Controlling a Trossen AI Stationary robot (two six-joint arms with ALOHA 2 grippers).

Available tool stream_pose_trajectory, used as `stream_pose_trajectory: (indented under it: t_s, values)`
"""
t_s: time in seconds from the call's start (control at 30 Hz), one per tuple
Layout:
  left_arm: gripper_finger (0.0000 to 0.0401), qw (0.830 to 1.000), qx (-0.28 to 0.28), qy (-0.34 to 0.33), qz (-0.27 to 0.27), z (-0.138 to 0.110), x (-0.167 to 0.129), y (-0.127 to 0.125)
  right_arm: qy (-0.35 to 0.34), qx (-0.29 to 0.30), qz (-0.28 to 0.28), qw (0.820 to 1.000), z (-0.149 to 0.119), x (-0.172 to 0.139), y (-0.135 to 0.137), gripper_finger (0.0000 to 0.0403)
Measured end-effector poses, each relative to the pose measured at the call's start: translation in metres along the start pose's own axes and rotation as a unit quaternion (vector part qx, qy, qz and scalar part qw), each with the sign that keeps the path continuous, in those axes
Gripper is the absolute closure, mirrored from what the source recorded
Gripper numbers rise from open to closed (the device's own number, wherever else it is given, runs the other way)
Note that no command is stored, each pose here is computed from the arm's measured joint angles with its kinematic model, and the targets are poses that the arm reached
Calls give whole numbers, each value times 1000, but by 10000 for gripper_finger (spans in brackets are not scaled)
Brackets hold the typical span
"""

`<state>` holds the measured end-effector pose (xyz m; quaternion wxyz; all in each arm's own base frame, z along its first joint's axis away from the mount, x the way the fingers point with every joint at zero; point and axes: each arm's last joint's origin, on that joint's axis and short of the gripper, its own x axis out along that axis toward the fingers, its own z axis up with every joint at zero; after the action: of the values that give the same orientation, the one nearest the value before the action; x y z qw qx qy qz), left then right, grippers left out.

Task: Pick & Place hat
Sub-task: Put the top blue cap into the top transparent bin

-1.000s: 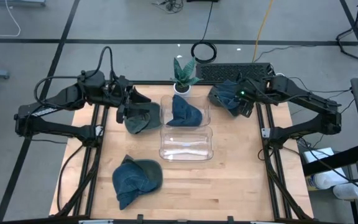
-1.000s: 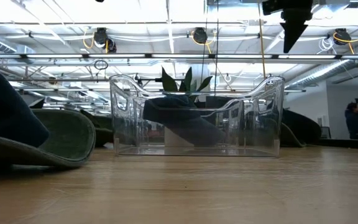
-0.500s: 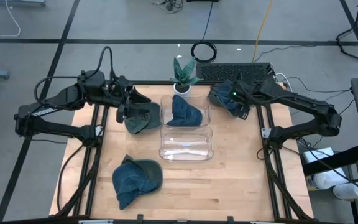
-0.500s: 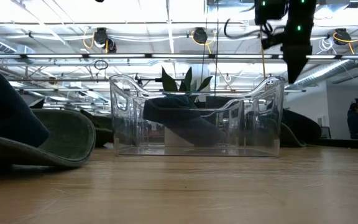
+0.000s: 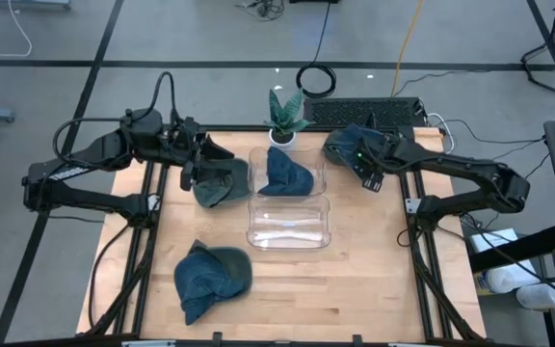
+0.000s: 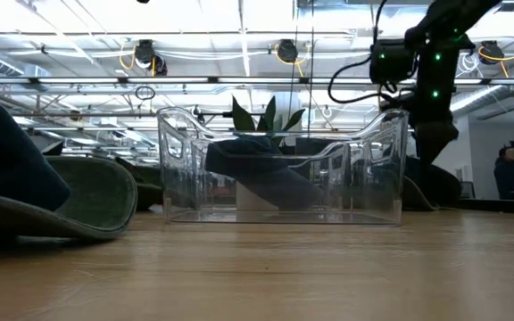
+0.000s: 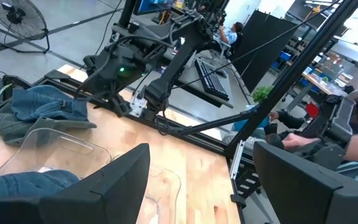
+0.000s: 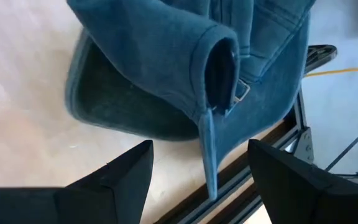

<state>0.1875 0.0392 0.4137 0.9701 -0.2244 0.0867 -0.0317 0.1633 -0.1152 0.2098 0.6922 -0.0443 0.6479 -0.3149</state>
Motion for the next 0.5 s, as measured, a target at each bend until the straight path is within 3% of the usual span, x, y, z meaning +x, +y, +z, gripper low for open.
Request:
stream_pose_trajectory:
  t_s: [0.27, 0.37, 0.5]
  values:
    - [105, 1000, -1, 0, 0, 0, 0, 0, 6, 9, 4, 1000, -9, 19, -2, 168]
    - [105, 1000, 1, 0, 0, 0, 0, 0, 8, 3, -4, 1000, -10, 21, -3, 215]
    - [105, 1000, 2, 0, 0, 0, 0, 0, 8, 0, -3, 1000, -10, 21, -3, 312]
